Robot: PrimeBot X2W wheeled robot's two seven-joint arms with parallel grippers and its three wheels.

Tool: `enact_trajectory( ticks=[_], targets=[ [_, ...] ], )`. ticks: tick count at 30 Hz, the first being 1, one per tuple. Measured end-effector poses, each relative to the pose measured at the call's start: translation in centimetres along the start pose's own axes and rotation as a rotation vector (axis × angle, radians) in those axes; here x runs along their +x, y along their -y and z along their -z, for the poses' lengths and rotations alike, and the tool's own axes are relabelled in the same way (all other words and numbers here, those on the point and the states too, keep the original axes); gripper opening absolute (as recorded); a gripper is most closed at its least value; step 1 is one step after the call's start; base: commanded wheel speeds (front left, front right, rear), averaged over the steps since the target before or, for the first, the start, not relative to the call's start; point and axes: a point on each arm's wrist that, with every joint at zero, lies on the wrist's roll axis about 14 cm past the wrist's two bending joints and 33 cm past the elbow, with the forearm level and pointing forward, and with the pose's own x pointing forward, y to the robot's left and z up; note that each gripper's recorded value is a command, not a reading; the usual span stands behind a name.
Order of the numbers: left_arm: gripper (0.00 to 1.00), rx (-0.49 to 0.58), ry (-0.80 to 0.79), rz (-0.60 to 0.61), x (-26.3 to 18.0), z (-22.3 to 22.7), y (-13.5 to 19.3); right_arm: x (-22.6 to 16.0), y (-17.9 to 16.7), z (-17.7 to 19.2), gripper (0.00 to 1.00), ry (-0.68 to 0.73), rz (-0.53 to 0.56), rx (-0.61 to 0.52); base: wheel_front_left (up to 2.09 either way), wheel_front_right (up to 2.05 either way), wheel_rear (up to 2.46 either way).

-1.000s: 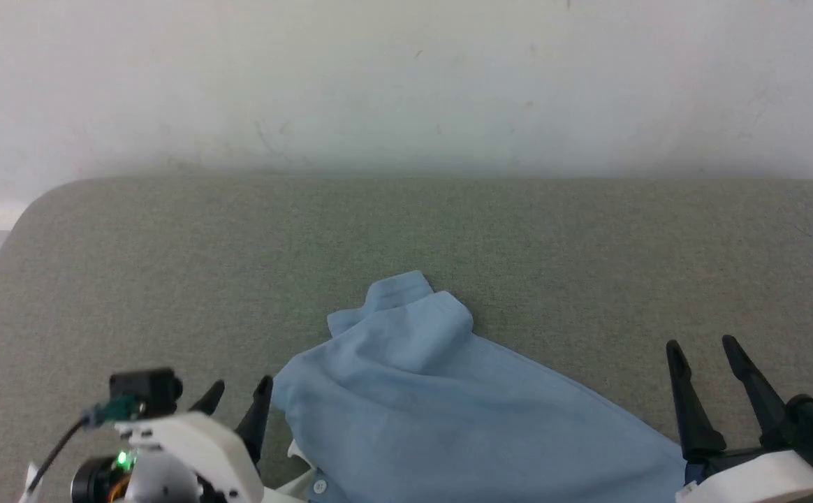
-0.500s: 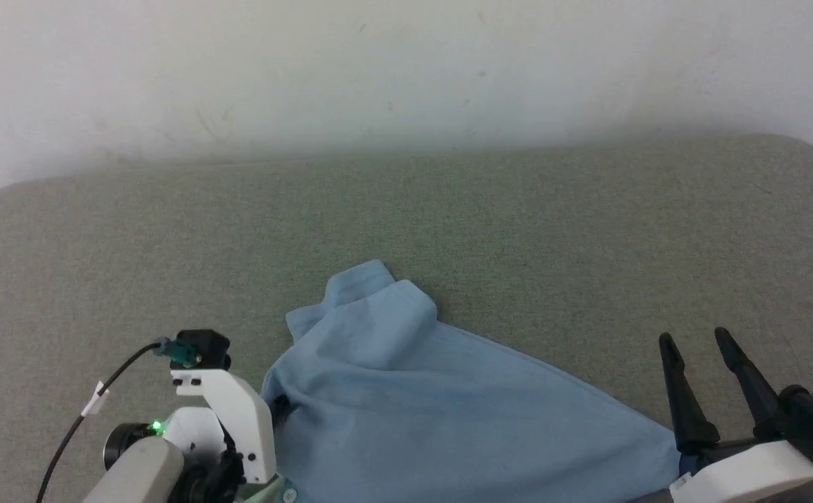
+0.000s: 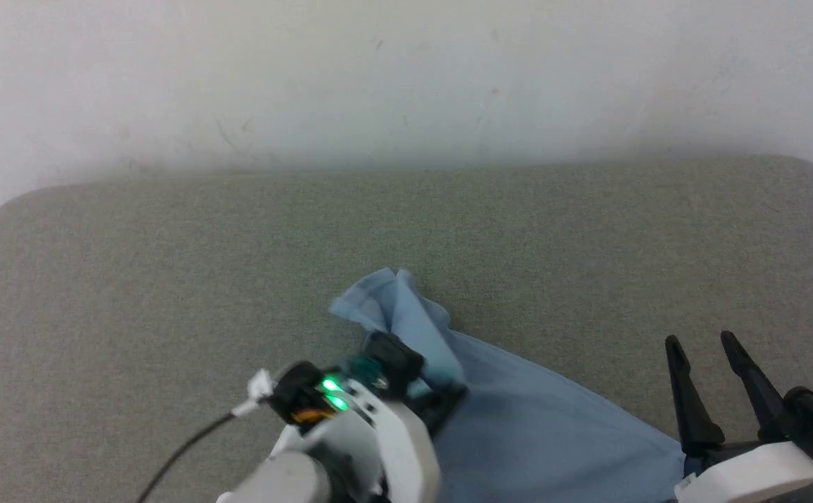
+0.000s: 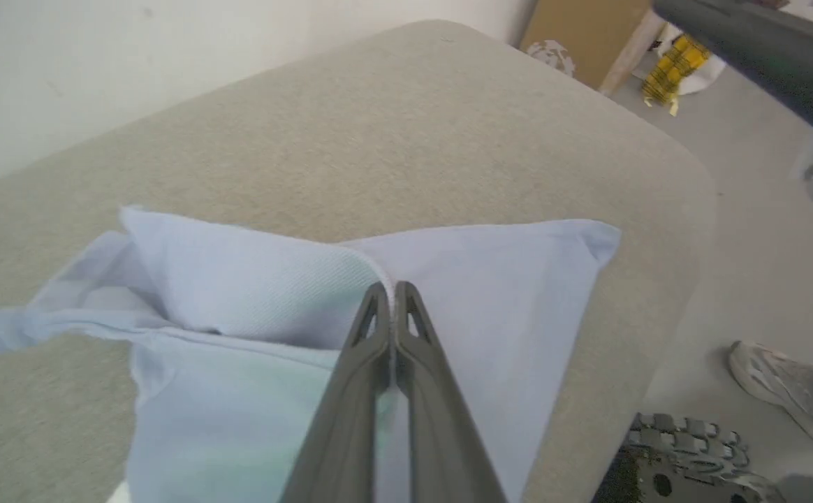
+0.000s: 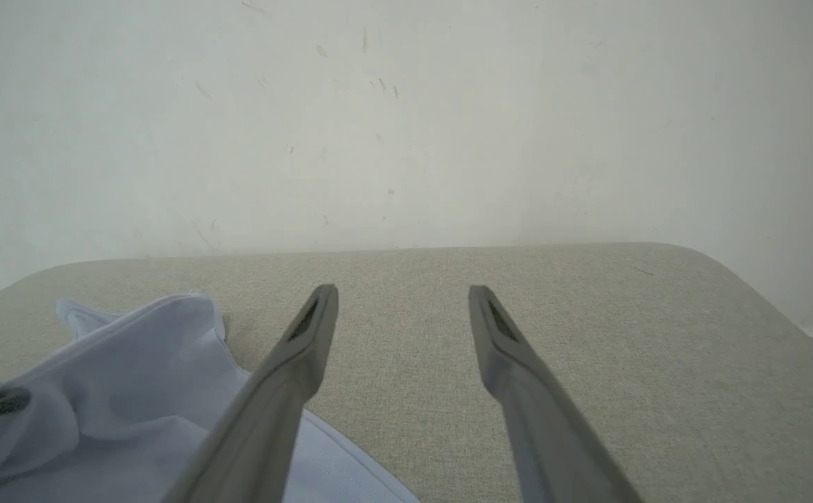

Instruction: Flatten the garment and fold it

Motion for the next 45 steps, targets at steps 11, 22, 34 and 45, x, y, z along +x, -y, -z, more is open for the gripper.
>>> enact_trajectory(
  ticks=[11, 22, 34, 45],
  targets=[
    [1.00, 0.002, -0.208, 0.423, 0.8, 8.1, 14.6, -0.1, -0.4, 0.3, 1.00, -0.016, -0.009, 0.004, 0.00, 0.00, 0.00],
    [1.00, -0.036, 0.287, 0.240, 0.8, -1.7, 9.9, -0.2, -0.1, 0.0, 1.00, -0.007, -0.002, 0.000, 0.00, 0.00, 0.00],
    [1.00, -0.100, 0.598, -0.372, -4.8, -4.7, -6.1, -0.5, -1.2, 0.0, 1.00, -0.013, -0.034, -0.014, 0.00, 0.00, 0.00],
    [1.00, -0.134, 0.551, -0.722, -11.9, 0.2, -13.2, -1.2, -6.8, 6.4, 1.00, -0.320, -0.202, -0.073, 0.00, 0.00, 0.00]
  ],
)
